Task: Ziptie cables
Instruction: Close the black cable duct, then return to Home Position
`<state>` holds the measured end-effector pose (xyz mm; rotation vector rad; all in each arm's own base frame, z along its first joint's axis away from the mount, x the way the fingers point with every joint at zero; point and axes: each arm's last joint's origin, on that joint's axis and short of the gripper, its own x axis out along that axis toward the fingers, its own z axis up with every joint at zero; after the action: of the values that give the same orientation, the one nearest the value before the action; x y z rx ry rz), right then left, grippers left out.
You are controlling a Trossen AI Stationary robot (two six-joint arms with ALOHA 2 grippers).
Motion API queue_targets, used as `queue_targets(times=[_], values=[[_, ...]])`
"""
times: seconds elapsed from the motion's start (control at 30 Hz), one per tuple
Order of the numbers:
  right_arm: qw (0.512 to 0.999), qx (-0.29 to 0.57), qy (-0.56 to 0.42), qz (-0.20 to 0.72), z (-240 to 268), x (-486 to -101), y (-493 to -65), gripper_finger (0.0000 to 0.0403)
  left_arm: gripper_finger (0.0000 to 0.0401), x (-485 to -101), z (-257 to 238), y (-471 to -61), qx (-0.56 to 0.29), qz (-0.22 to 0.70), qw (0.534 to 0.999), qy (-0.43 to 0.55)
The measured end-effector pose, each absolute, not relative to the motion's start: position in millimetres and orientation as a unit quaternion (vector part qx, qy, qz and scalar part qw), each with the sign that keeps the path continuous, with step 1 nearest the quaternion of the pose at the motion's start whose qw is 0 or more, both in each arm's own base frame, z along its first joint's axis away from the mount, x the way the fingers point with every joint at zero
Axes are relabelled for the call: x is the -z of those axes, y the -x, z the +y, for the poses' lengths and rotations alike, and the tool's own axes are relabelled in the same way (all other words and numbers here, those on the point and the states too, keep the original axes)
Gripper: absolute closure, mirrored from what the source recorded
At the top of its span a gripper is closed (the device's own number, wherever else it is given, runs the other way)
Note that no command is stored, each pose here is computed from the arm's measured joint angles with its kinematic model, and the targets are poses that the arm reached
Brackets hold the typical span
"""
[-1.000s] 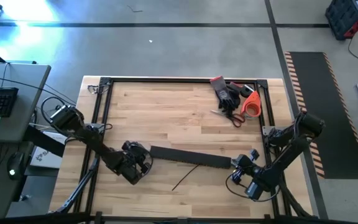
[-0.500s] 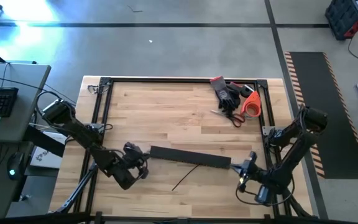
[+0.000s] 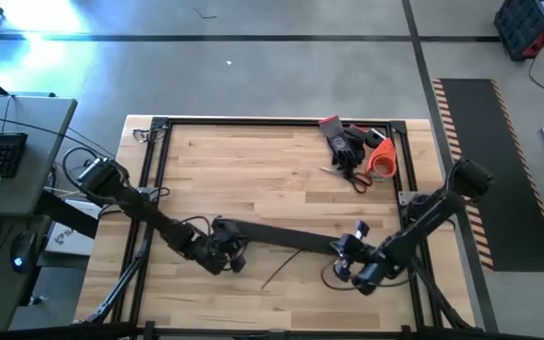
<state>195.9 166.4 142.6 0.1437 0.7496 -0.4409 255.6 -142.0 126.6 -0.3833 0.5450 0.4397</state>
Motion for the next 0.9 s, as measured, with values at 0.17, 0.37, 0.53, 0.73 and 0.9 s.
queue_targets(times=[0.17,0.37,0.53,0.73,0.9], values=[[0.893,0.229,-0.051,0.383,146.3,-142.2,-212.4,0.0403,0.0401,-110.6,-130.6,-255.3,-0.261,0.294,0.902,0.177],[0.88,0.25,-0.018,0.403,119.0,-142.3,-230.0,0.0403,0.0401,-115.7,-122.0,-252.1,-0.282,0.302,0.895,0.166],[0.878,0.252,-0.002,0.407,103.3,-146.4,-238.9,0.0403,0.0401,-131.4,-114.5,-245.6,-0.29,0.308,0.892,0.161],[0.888,0.248,0.0,0.386,91.1,-186.3,-218.1,0.0403,0.0401,-176.0,-109.0,-235.1,-0.255,0.268,0.912,0.176],[0.905,0.229,-0.007,0.358,76.6,-229.6,-180.0,0.0403,0.0401,-219.5,-93.9,-211.2,-0.237,0.235,0.931,0.146]])
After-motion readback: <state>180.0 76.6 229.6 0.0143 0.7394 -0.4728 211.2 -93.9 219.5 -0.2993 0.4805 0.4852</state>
